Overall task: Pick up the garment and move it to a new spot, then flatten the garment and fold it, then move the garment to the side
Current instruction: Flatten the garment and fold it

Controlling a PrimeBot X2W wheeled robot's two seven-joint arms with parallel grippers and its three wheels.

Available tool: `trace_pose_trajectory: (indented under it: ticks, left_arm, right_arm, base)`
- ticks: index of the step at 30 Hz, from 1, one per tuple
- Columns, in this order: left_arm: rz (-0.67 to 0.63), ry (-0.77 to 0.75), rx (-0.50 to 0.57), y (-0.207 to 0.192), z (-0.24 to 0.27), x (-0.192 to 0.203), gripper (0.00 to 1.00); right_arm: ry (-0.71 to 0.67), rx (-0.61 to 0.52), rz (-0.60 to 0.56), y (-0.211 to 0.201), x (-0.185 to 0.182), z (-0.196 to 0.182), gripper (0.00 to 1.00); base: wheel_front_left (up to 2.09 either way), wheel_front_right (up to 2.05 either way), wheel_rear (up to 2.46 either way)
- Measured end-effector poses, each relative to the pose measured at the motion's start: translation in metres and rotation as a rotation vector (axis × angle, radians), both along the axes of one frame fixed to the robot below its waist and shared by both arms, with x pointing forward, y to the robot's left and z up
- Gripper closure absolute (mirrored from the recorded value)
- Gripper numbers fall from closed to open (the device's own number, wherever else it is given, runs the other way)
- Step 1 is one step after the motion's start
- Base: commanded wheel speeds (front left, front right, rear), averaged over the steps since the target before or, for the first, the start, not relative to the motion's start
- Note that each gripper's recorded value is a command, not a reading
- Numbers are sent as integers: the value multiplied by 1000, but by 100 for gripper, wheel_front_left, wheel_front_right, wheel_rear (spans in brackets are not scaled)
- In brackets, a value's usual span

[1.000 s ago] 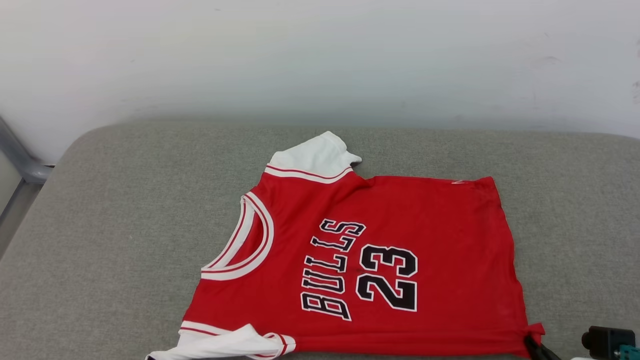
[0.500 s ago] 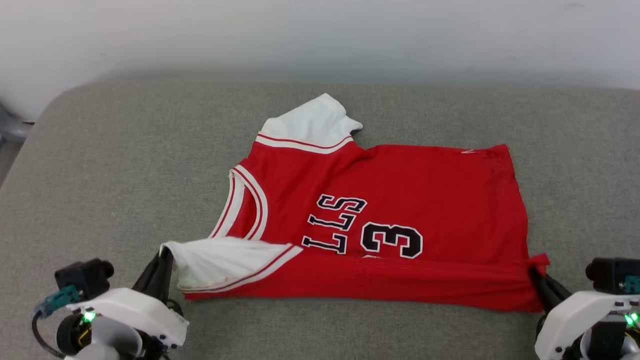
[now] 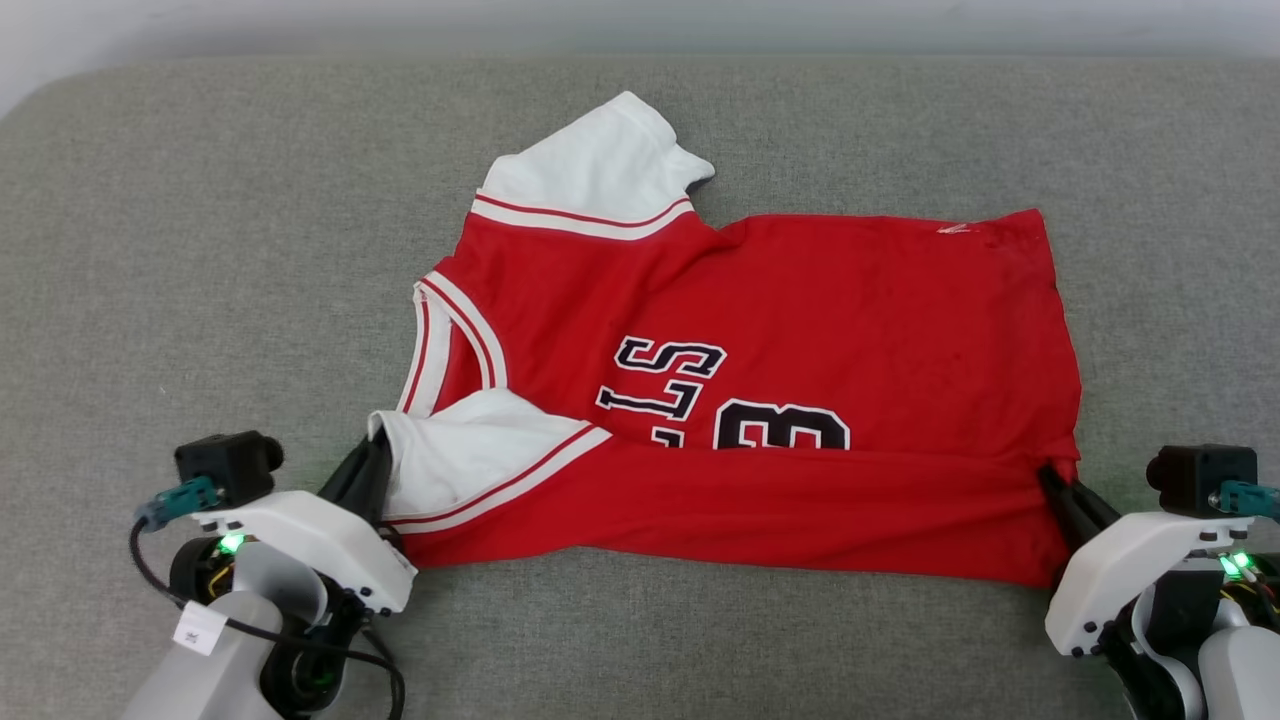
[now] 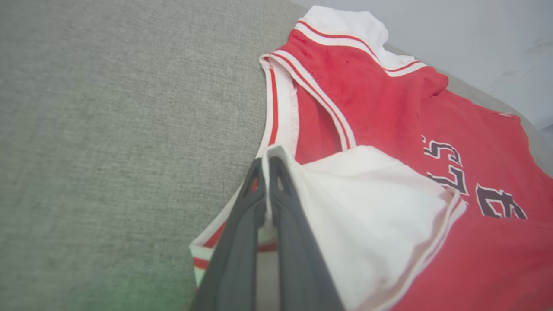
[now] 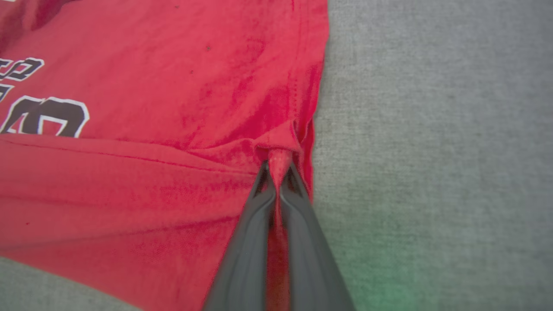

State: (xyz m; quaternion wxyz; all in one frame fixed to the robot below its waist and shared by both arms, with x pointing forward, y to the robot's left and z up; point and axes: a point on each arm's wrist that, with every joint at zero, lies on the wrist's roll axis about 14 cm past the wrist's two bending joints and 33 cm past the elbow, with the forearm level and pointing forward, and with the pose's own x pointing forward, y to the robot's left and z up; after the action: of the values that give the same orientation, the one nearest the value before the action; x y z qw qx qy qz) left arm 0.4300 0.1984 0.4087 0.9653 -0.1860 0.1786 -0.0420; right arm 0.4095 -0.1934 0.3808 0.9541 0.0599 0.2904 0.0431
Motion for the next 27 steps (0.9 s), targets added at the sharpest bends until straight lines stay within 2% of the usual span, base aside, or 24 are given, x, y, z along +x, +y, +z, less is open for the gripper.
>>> trace_pose_trajectory:
  ticks: [2,4,5,7,8,9,16,21,27]
  left_arm:
    - [-20,30,-7,-5,-10,0,100]
    - [-33,51,-14,-9,-15,1,100]
    - [-38,56,-18,-10,-16,2,84]
    - [-40,58,-21,-11,-17,3,49]
    - [-41,51,-22,-12,-15,3,9]
    - [-44,46,-22,-13,-14,4,0]
    - [-23,-15,44,2,6,6,0]
    - [-38,-14,102,11,21,1,0]
    - [-95,89,135,19,34,-9,0]
  right_arm:
    - [6,2,3,2,2,-4,90]
    - [1,8,5,5,3,-6,56]
    - [-2,8,7,6,3,-6,0]
    - [-45,15,7,9,6,0,0]
    - [-65,20,10,11,7,3,0]
    - [-93,20,13,13,8,7,0]
    - [-318,-7,-10,7,15,54,0]
    - [-399,-26,-14,5,6,82,0]
    - [-435,-25,-32,4,-9,100,0]
  base:
    - [0,0,0]
    - [0,0,0]
    - [0,0,0]
    - [0,0,0]
    - [0,0,0]
    - [0,0,0]
    - [0,0,0]
    - [0,0,0]
    - [0,0,0]
